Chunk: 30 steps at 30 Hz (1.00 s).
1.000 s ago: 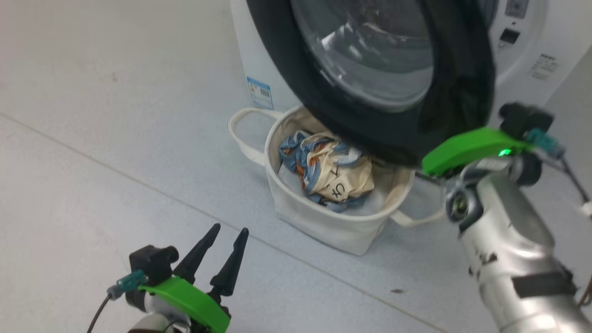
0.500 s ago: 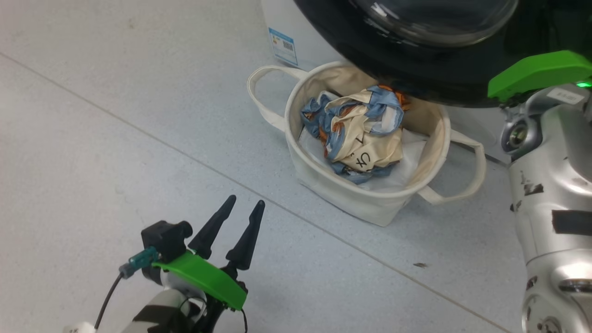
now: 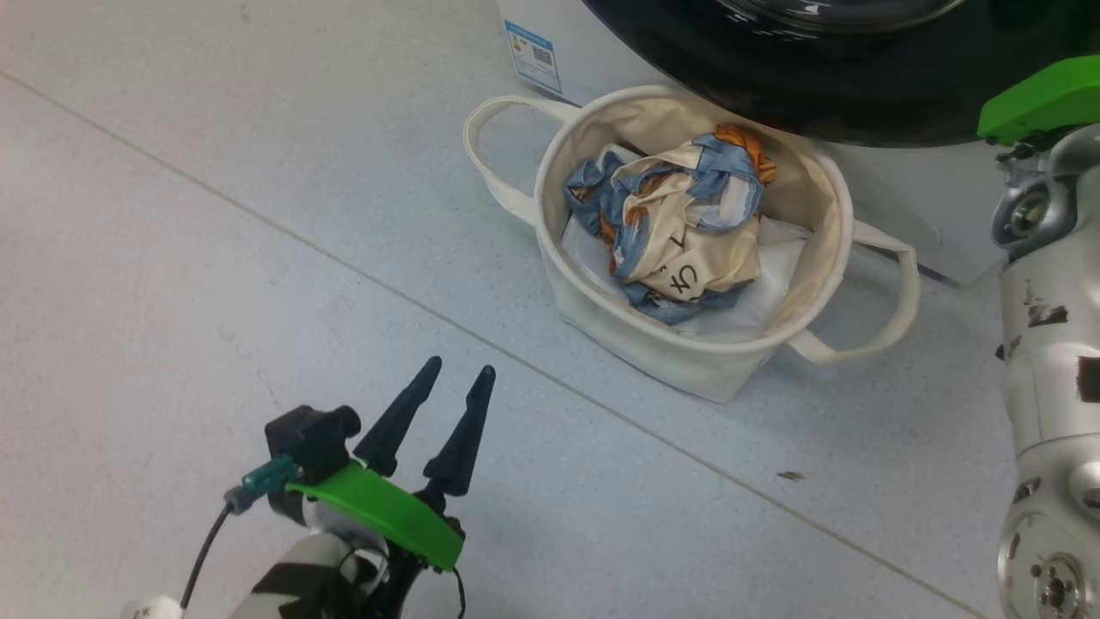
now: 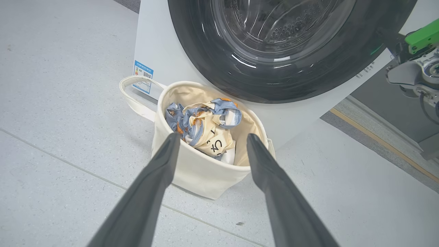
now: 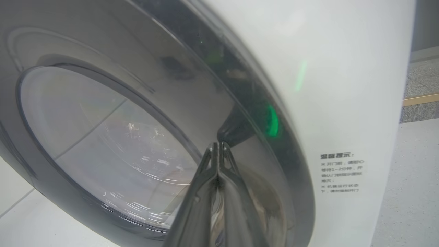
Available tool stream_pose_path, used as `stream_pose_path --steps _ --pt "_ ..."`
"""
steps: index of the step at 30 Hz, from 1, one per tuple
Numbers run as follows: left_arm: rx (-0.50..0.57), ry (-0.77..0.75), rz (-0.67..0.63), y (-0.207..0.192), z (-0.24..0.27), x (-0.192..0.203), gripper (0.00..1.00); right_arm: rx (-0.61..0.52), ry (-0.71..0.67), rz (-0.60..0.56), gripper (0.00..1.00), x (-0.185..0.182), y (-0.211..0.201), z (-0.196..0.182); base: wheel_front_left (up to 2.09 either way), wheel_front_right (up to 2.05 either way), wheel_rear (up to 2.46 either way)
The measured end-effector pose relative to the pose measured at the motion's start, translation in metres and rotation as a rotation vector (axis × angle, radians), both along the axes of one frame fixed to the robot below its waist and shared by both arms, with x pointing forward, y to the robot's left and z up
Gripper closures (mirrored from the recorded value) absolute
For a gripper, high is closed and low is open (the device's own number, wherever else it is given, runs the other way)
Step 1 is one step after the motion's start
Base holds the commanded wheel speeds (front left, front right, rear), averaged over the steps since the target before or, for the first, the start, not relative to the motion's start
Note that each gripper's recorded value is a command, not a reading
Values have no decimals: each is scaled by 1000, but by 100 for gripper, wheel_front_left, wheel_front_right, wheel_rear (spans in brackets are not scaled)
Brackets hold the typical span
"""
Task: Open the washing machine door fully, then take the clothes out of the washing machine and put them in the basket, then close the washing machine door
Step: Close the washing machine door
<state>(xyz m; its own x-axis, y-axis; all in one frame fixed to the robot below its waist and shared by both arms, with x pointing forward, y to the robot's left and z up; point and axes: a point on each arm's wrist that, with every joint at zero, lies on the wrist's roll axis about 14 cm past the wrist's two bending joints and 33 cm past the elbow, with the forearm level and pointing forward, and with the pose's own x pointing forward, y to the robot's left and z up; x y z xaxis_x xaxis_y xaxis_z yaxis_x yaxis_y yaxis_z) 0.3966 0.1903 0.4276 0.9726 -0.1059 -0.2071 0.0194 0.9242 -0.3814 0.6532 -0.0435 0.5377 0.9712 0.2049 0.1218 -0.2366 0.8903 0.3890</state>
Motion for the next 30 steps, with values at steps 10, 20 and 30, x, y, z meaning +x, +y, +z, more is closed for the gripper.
stream_pose_path --steps 10,20,30 --pt "20 -50 17 13 18 -1 0 -53 -62 45 0 -27 3 21 0 0 0" --pt "125 -65 56 63 29 -27 0 -164 -70 64 0 -118 -35 8 0 0 0" --pt "114 -147 49 66 53 -20 0 -235 -50 -41 0 -220 -108 -7 0 0 0"
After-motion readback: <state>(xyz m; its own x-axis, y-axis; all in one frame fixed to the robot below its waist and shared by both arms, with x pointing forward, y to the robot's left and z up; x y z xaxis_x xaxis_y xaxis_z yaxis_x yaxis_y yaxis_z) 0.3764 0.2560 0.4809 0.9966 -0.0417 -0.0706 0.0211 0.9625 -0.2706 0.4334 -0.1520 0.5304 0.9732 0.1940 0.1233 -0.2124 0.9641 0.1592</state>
